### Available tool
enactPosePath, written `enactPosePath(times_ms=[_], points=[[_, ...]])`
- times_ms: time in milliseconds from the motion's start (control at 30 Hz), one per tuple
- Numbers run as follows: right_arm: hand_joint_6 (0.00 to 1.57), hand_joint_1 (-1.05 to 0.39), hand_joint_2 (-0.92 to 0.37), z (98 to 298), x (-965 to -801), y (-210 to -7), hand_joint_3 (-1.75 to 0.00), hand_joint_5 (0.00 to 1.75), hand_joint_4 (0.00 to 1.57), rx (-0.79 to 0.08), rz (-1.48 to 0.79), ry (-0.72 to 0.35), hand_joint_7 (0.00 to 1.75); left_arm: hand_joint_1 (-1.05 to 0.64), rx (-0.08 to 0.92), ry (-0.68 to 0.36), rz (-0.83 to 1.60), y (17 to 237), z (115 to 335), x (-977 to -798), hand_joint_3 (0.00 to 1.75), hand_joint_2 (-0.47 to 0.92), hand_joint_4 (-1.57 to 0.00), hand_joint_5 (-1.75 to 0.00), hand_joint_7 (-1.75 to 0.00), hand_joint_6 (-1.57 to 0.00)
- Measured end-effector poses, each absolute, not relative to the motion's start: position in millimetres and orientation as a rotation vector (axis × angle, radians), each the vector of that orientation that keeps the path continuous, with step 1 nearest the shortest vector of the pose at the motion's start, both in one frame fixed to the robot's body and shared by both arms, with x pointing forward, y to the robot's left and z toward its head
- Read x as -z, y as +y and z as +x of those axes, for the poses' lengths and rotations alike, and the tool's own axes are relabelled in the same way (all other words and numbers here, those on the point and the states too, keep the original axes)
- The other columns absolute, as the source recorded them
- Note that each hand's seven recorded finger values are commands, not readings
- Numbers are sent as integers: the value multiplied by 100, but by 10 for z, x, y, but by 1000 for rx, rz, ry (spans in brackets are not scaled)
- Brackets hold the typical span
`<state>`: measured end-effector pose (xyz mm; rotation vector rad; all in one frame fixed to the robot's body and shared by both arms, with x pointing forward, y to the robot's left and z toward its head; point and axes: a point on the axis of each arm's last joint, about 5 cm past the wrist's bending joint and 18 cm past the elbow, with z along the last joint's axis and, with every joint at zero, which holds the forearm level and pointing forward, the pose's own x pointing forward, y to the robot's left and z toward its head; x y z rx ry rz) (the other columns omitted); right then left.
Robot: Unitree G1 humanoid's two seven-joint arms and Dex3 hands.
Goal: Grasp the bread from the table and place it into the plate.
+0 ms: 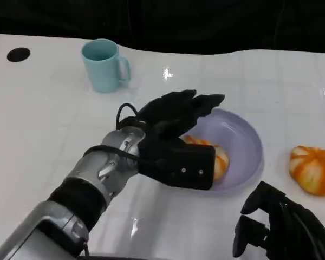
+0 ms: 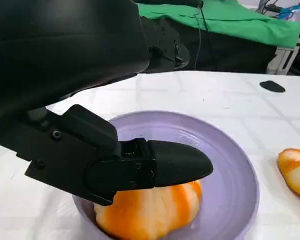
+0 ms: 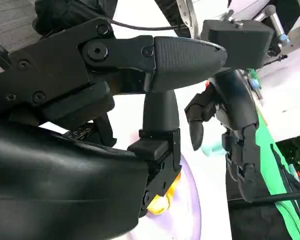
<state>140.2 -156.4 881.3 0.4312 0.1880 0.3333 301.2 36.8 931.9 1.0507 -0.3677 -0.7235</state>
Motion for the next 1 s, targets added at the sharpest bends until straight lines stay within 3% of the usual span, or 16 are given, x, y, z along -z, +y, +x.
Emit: enactPosePath(times_ms=[333, 433, 467, 700, 833, 1000], points=[[48, -52, -92, 1401, -8812, -1591, -53, 175, 78, -328, 431, 185, 175, -83, 693, -391, 912, 532, 2936, -9234, 51, 92, -27, -21, -12, -27], [47, -53, -92, 1401, -8811, -1602, -52, 175, 77, -323, 431, 184, 175, -78, 681, -411, 876, 558, 2909, -9209, 47, 92, -10, -75, -16, -33], [47, -53, -92, 1401, -8811, -1603, -52, 175, 77, -323, 431, 184, 175, -77, 674, -413, 856, 570, 2903, -9201, 46, 92, -8, -82, -17, -34], [47, -53, -92, 1403, -8810, -1609, -52, 175, 77, -324, 431, 183, 175, -70, 634, -422, 733, 651, 2833, -9134, 45, 92, -12, -101, -26, -39], [48, -53, -92, 1403, -8810, -1616, -51, 175, 77, -321, 433, 183, 175, -64, 612, -458, 681, 671, 2787, -9118, 43, 92, -16, -131, -50, -35], [48, -53, -92, 1403, -8810, -1617, -51, 175, 77, -321, 433, 183, 175, -61, 593, -485, 632, 696, 2728, -9060, 40, 92, -19, -140, -65, -36]])
